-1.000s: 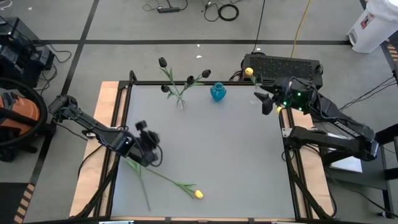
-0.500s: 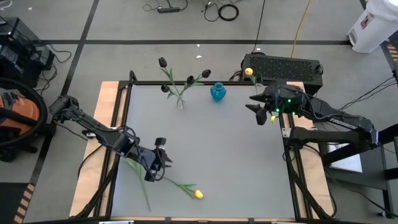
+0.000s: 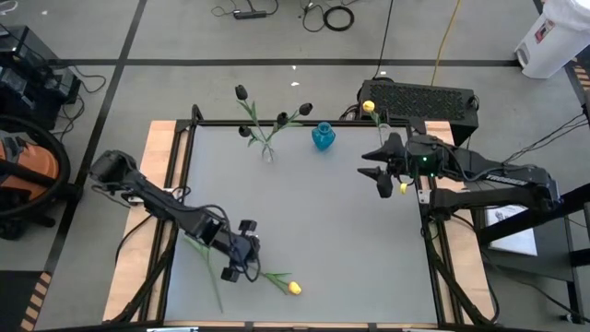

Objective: Sort flowers into vase by color
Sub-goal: Put the flower into the right transparent flower vase

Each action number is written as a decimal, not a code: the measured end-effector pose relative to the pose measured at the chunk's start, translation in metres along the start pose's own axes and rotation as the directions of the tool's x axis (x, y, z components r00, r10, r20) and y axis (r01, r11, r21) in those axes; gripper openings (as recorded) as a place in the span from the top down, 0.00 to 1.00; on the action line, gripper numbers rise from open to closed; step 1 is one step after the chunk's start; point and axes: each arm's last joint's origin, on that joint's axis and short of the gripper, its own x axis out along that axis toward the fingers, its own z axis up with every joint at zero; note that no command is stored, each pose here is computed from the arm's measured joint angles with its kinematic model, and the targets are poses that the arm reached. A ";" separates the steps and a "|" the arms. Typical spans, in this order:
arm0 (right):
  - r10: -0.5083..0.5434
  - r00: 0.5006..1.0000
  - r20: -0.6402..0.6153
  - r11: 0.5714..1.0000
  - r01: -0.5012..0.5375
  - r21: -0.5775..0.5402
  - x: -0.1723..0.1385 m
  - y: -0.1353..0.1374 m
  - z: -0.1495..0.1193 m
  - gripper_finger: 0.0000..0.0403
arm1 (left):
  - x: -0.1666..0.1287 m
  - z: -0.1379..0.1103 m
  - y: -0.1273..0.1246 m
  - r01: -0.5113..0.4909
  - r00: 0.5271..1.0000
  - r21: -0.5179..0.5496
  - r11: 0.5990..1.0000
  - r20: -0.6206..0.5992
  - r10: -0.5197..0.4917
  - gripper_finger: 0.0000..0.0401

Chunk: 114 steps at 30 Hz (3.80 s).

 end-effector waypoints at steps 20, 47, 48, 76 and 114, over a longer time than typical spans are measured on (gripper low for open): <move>0.014 0.999 -0.034 1.000 -0.014 0.001 0.015 0.006 -0.001 0.46 | 0.038 0.001 -0.017 0.031 0.999 0.011 0.999 -0.029 -0.031 0.77; 0.017 0.993 -0.113 1.000 -0.019 -0.014 0.041 0.011 -0.007 0.46 | 0.067 -0.008 -0.018 0.004 0.997 -0.003 1.000 -0.075 -0.005 0.77; 0.020 0.994 -0.111 1.000 -0.022 -0.015 0.041 0.011 -0.007 0.46 | 0.067 -0.008 -0.018 0.005 0.997 -0.003 1.000 -0.073 -0.005 0.77; 0.033 0.996 -0.085 0.999 -0.036 -0.035 0.041 0.014 -0.005 0.46 | 0.039 0.009 -0.014 -0.168 0.982 0.046 0.985 0.093 0.164 1.00; 0.380 0.883 0.276 0.902 -0.288 -0.322 0.028 0.058 0.028 0.46 | -0.091 0.084 0.062 -0.543 0.440 -0.264 0.797 0.719 0.538 0.97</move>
